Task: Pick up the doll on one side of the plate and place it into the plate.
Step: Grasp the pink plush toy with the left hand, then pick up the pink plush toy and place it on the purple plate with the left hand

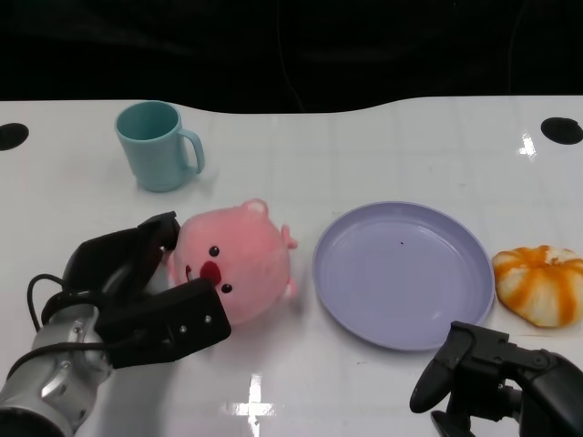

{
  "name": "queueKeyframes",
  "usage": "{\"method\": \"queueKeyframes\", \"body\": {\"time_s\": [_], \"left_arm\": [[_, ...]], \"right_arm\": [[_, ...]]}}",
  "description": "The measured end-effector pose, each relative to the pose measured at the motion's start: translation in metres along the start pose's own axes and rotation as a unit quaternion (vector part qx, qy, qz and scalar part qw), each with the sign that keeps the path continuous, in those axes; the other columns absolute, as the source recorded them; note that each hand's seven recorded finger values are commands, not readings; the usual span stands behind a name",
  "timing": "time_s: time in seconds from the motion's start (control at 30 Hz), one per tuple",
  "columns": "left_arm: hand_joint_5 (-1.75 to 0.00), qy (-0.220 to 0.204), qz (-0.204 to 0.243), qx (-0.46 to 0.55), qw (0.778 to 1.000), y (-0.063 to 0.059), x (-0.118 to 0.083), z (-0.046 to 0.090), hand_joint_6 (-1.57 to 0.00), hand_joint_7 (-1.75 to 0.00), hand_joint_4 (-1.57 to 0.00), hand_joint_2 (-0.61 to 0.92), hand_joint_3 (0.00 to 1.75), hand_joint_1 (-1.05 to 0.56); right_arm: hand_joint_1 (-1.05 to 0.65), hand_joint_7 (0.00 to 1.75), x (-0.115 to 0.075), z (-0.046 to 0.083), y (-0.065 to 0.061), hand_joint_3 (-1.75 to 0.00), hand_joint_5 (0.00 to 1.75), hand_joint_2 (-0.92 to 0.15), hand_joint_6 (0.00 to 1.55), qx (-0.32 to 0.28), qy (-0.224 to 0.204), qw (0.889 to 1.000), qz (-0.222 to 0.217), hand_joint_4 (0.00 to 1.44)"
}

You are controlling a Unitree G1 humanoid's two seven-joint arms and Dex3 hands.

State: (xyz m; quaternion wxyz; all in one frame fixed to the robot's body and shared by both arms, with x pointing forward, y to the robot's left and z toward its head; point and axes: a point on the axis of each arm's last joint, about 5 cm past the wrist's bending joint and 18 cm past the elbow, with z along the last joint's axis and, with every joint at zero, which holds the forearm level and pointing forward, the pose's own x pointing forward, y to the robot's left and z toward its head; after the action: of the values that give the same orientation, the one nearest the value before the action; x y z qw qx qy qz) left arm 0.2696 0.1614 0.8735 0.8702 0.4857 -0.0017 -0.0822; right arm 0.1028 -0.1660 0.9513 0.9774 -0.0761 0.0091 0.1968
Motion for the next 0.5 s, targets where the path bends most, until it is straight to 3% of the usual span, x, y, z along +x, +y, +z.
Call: {"method": "queueKeyframes", "body": {"time_s": [0.3, 0.5], "left_arm": [[-1.75, -0.052, 0.036, -0.04, 0.997, 0.023, -0.002, 0.023, -0.78, -1.75, -0.98, 0.4, 1.36, -0.2], [-1.75, -0.086, 0.025, -0.036, 0.995, 0.03, 0.003, 0.045, -0.75, -1.75, -0.96, 0.4, 1.25, -0.18]], "right_arm": [[-0.15, 1.39, 0.0, 0.0, 0.0, -1.02, 1.7, -0.6, 0.55, -0.001, 0.002, 1.0, 0.002, 0.63], [-0.16, 1.38, 0.001, 0.0, 0.0, -1.01, 1.69, -0.6, 0.55, 0.0, 0.007, 1.0, 0.003, 0.62]]}}
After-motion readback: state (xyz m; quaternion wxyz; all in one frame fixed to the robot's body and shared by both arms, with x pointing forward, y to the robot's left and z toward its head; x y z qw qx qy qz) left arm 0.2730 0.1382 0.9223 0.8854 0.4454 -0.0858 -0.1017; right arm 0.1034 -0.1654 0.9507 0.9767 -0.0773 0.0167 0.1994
